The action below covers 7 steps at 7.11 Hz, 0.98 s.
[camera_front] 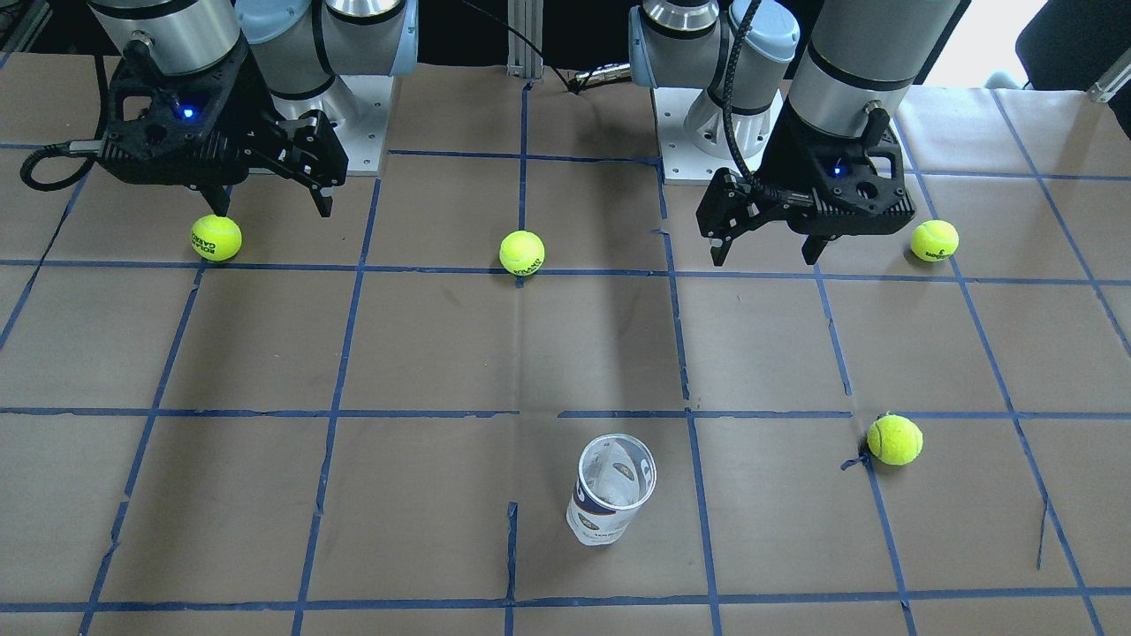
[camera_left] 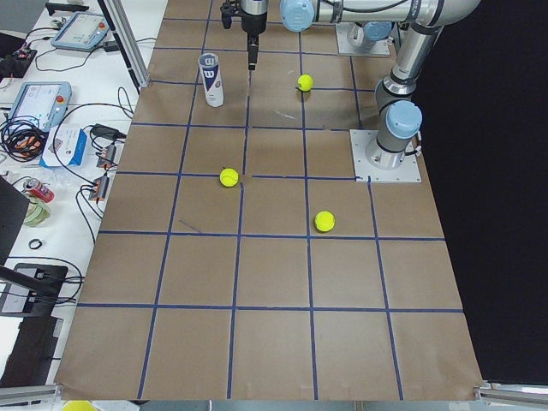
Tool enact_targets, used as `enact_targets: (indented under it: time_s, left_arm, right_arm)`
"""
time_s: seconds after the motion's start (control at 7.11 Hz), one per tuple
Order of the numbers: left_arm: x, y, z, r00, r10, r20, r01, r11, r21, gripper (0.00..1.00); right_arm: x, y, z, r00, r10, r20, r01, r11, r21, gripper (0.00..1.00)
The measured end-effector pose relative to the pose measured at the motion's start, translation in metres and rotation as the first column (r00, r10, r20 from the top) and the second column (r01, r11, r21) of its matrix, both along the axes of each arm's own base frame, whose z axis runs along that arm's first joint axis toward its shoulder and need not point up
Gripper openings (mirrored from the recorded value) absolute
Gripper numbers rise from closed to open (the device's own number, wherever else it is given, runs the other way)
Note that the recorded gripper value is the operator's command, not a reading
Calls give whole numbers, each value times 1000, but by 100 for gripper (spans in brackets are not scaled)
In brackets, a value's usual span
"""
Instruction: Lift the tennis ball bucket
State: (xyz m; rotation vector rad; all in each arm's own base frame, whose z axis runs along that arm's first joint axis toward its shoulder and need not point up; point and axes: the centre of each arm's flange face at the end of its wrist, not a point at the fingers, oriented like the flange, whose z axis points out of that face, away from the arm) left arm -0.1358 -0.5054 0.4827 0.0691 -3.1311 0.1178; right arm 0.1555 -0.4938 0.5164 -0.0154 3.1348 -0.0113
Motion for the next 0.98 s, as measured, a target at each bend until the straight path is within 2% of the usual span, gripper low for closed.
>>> enact_targets:
  time_s: [0.42,0.98]
  left_arm:
    - [1,2,12,1000,1,3,-1,999,48,100]
    - [9,0,14,1000,17,1,-17,998,52,100]
  right_arm:
    - [-1,-1,0,1000,-4,0,4,1000,-2,100]
    - [-2,-2,1,1000,-7,0,7,1000,-10,100]
